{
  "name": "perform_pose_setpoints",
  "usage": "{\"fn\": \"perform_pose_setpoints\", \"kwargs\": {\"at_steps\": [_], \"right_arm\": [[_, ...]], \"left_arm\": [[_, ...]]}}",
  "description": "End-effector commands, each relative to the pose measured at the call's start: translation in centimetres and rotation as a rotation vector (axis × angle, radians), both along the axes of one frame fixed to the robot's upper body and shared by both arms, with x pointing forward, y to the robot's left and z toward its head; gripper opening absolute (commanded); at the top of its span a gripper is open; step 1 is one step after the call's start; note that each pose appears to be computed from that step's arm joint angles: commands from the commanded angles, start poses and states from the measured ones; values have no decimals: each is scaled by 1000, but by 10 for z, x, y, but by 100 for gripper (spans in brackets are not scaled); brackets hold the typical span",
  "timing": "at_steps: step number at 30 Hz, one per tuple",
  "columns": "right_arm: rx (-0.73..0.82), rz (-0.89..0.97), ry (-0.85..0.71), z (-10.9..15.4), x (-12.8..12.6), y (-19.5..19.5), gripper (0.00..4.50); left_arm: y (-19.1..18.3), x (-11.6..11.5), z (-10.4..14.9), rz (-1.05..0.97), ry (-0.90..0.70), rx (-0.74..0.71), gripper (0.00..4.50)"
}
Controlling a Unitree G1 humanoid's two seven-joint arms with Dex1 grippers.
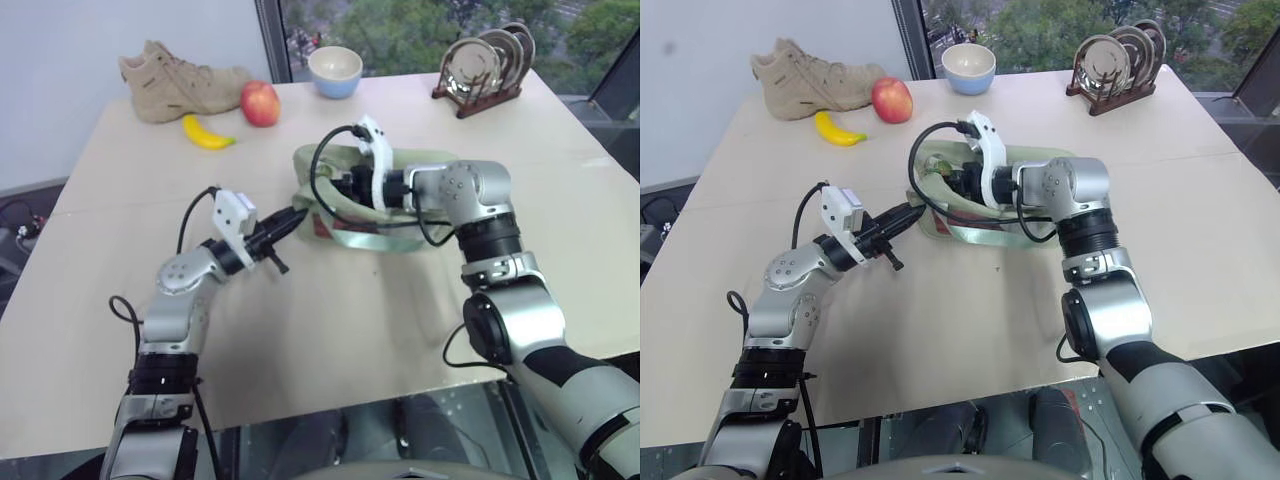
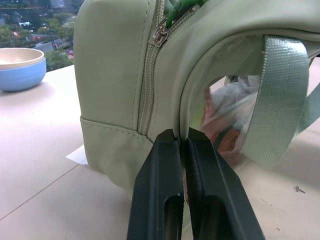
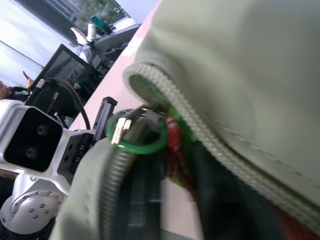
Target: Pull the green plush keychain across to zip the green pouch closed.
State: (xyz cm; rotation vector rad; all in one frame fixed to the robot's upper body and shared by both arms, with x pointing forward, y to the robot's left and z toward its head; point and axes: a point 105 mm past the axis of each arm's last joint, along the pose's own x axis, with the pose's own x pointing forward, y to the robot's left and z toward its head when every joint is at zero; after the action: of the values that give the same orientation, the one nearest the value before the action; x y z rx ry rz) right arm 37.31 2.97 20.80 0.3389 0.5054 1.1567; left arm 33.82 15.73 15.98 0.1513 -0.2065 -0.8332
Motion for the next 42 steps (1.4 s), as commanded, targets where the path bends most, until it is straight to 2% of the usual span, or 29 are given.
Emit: {"fn": "perform_pose_setpoints", "kwargs": {"at_steps": [1, 4, 8, 13, 18, 21, 26, 30, 33, 37, 40, 42], "right_arm": [[39, 11, -71, 18, -3, 0, 4], [6, -3, -126, 21, -1, -7, 4], [-157, -12, -328, 24, -1, -24, 4], [-247, -6, -439, 30, -2, -36, 4], [-401, 23, -603, 35, 1, -46, 4], [-499, 86, -706, 35, -1, -50, 4], [-495, 270, -846, 45, -20, -46, 4], [-632, 263, -940, 50, -8, -58, 4], [-666, 299, -989, 58, -10, -60, 4], [-643, 386, -978, 57, -22, -61, 4], [-378, 382, -738, 74, -32, -54, 4], [-273, 342, -607, 82, -26, -57, 4]], "left_arm": [[-8, -6, 16, -35, -67, 7, 0], [-8, -5, 16, -30, -67, 5, 0], [-6, -1, 18, -7, -66, -3, 0], [-5, 3, 17, 7, -63, -1, 0], [-4, 7, 18, 16, -67, 7, 0], [-4, 9, 18, 20, -70, 16, 0], [-5, 12, 18, 19, -71, 17, 0], [-5, 15, 18, 25, -74, 21, 0], [-5, 15, 18, 33, -77, 22, 0], [-6, 17, 18, 42, -78, 21, 0], [-7, 18, 17, 38, -79, 22, 0], [-9, 18, 17, 35, -80, 22, 0]]}}
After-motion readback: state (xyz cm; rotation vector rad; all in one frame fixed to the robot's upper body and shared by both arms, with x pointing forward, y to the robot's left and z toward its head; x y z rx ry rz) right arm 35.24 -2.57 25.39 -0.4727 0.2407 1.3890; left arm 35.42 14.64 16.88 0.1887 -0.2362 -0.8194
